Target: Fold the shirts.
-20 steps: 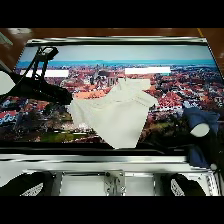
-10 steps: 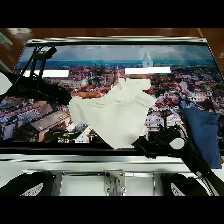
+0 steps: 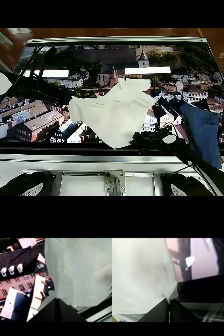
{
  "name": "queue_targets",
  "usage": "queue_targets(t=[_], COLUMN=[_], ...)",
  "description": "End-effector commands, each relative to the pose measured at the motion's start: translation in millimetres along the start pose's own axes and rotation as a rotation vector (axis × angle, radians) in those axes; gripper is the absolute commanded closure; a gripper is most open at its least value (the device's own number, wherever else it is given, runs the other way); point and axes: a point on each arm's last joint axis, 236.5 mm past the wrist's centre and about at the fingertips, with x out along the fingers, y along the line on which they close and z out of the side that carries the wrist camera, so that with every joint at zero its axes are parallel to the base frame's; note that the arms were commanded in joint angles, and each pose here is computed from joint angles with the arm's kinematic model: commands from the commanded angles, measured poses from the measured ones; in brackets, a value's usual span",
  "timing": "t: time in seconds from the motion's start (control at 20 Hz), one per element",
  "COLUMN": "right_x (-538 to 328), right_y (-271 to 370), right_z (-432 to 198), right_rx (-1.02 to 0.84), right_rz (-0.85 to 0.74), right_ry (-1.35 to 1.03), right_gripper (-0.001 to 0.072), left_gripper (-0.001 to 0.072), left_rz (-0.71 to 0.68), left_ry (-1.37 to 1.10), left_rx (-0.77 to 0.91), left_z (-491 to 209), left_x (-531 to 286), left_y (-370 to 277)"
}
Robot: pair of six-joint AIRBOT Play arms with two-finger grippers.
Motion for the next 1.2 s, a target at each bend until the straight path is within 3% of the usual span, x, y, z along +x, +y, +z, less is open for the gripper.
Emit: queue_targets(t=[0.0, 0.15, 0.25, 0.4, 0.55, 0.7, 0.8, 1.0, 1.15], right_x=[-3, -45, -116, -300, -488, -549, -552, -507, -446], right_y=[32, 114, 177, 274, 347, 362, 359, 334, 288], right_z=[2, 6, 7, 18, -49, -116, -131, -104, -49], right_rx=[-0.152, -0.560, -0.869, -1.121, -1.161, -1.167, -1.131, -1.044, -0.940], right_rz=[0.056, 0.174, 0.210, 0.212, 0.413, 0.569, 0.602, 0.436, 0.142], right_ry=[0.024, -0.012, -0.108, -0.596, -1.096, -1.175, -1.131, -0.957, -0.740], right_gripper=[0.0645, 0.0646, 0.0646, 0.0646, 0.0646, 0.0646, 0.0646, 0.0646, 0.0646], left_gripper=[0.0679, 0.0679, 0.0679, 0.0679, 0.0678, 0.0679, 0.0678, 0.0678, 0.0678], left_rz=[0.029, 0.174, 0.243, 0.295, 0.217, 0.107, 0.116, 0.203, 0.292], left_ry=[-0.024, -0.235, -0.495, -0.978, -1.370, -1.546, -1.552, -1.382, -1.170], left_rx=[0.010, 0.012, 0.001, -0.022, -0.069, -0.044, -0.030, 0.013, 0.036], left_z=[4, 47, 92, 130, 111, 76, 61, 55, 57], left_x=[-4, -51, -131, -307, -447, -510, -519, -481, -415], left_y=[6, 32, 36, 24, -10, -43, -47, -37, -13])
